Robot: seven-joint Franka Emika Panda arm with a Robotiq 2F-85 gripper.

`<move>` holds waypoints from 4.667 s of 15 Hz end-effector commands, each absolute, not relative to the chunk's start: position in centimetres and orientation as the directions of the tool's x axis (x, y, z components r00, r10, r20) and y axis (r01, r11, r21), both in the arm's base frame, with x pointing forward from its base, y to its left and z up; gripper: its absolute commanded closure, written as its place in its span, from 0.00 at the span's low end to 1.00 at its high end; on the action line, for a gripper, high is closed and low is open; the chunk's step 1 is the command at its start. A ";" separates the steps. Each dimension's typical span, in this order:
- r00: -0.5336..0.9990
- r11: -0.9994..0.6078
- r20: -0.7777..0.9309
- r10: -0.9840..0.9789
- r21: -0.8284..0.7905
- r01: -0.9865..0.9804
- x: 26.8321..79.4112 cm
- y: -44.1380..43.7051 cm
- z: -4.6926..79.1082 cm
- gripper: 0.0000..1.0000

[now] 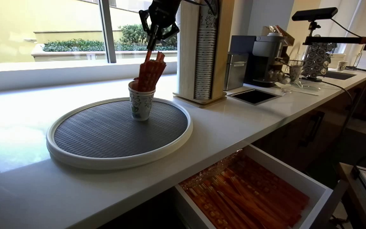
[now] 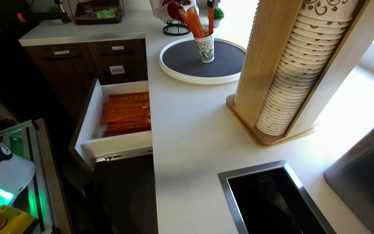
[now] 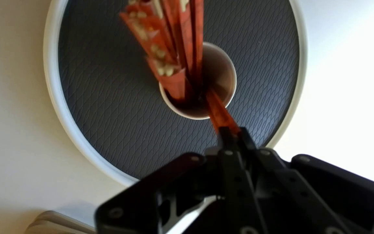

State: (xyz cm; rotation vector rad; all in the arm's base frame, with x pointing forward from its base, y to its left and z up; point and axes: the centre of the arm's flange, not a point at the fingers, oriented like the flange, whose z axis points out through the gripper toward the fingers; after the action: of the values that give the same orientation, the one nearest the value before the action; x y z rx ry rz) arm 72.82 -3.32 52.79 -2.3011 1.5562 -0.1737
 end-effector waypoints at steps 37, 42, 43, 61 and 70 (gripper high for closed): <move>0.302 -0.248 -0.083 -0.950 -0.393 -0.886 74.2 -7.7 51.3 0.98; 0.298 -0.240 -0.093 -0.950 -0.393 -0.888 74.2 -8.0 51.1 0.98; 0.297 -0.239 -0.095 -0.950 -0.394 -0.888 74.1 -8.1 51.1 0.98; 0.306 -0.240 -0.109 -0.946 -0.400 -0.885 74.4 -7.5 52.8 0.98; 0.308 -0.243 -0.121 -0.944 -0.378 -0.893 74.0 -7.1 54.4 0.98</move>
State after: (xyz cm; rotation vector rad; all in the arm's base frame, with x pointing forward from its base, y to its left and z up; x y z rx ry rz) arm 73.57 -7.17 53.75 -2.2152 1.6243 -0.2238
